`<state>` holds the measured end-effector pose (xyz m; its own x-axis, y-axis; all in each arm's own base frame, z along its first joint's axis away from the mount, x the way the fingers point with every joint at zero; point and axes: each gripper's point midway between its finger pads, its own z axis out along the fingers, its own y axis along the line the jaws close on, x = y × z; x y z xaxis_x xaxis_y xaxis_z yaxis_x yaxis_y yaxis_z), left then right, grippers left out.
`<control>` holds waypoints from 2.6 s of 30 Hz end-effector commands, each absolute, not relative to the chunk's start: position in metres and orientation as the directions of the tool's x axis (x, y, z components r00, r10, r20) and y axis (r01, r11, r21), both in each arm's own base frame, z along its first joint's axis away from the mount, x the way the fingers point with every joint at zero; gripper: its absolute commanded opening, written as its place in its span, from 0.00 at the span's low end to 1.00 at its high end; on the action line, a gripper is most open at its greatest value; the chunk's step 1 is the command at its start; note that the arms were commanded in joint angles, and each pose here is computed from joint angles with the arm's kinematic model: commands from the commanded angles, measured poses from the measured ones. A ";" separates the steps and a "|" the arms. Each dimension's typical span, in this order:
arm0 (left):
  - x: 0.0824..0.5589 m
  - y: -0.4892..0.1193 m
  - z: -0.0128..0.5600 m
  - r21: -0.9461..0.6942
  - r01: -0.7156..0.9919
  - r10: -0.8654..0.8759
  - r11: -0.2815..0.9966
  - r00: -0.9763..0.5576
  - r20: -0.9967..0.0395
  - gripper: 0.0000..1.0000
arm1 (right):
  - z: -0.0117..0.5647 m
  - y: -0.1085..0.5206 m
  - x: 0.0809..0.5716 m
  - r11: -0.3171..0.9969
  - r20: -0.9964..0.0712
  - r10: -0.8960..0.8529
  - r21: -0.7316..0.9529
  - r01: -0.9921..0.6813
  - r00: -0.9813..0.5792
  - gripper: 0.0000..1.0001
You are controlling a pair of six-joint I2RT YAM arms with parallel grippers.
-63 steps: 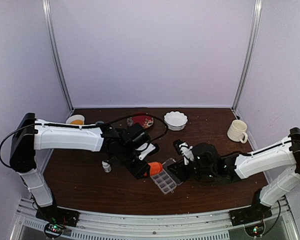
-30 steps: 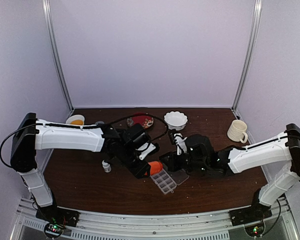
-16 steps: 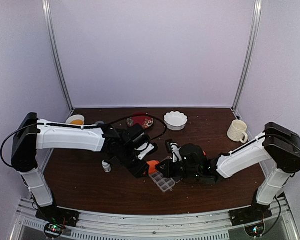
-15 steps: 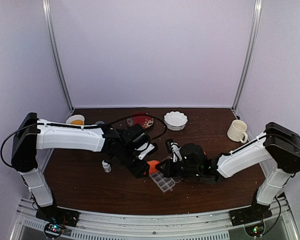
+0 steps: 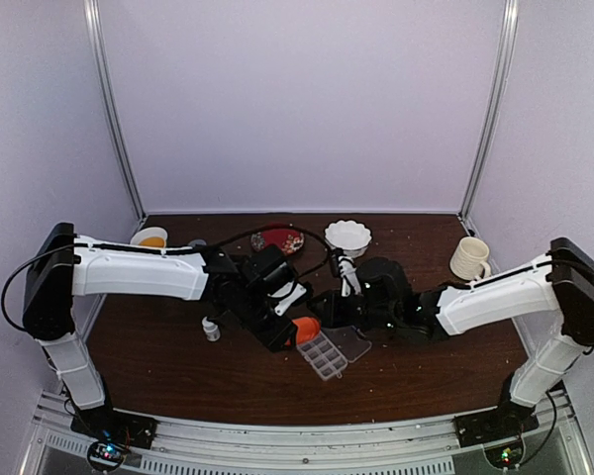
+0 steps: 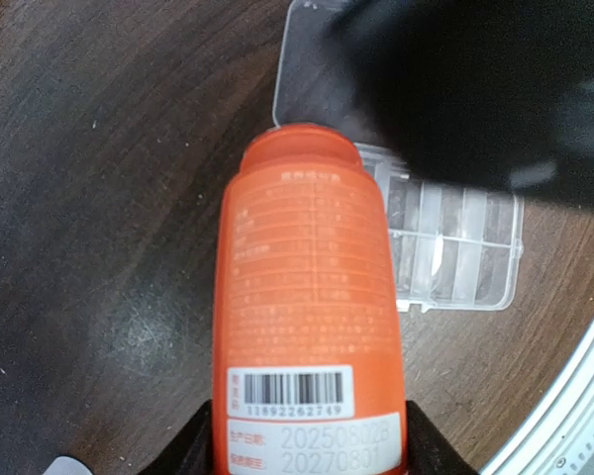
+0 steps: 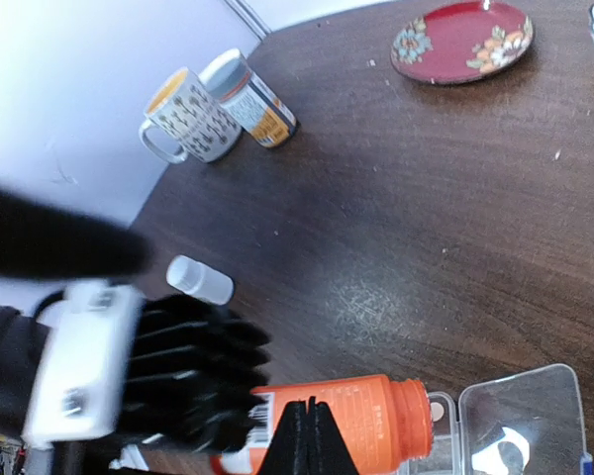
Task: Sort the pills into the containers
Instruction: Pour the pill into the compartment of the pill container.
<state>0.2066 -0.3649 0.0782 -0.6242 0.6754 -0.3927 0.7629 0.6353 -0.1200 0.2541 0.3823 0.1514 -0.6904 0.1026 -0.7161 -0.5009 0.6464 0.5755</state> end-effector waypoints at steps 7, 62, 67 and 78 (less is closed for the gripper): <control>0.203 -0.373 0.086 -0.139 0.780 0.680 0.611 -0.606 -0.414 0.00 | 0.121 0.388 0.261 0.685 -0.656 0.056 0.573 -0.449 -0.753 0.00; 0.194 -0.345 0.122 -0.195 0.776 0.449 0.600 -0.528 -0.721 0.00 | 0.117 0.330 0.245 0.736 -0.691 0.057 0.516 -0.437 -0.721 0.00; 0.186 -0.337 0.121 -0.203 0.779 0.452 0.593 -0.531 -0.717 0.00 | 0.110 0.321 0.237 0.756 -0.680 -0.001 0.480 -0.446 -0.733 0.00; 0.174 -0.330 0.113 -0.239 0.792 0.431 0.562 -0.527 -0.733 0.00 | 0.106 0.290 0.229 0.824 -0.673 -0.065 0.380 -0.421 -0.736 0.05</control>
<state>0.1715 -0.3181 0.1016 -0.5390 0.4660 -0.7017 0.7836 0.5830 -0.2147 0.2275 0.3054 0.1080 -0.7371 -0.0300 -0.6751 -0.4406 0.7788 0.4465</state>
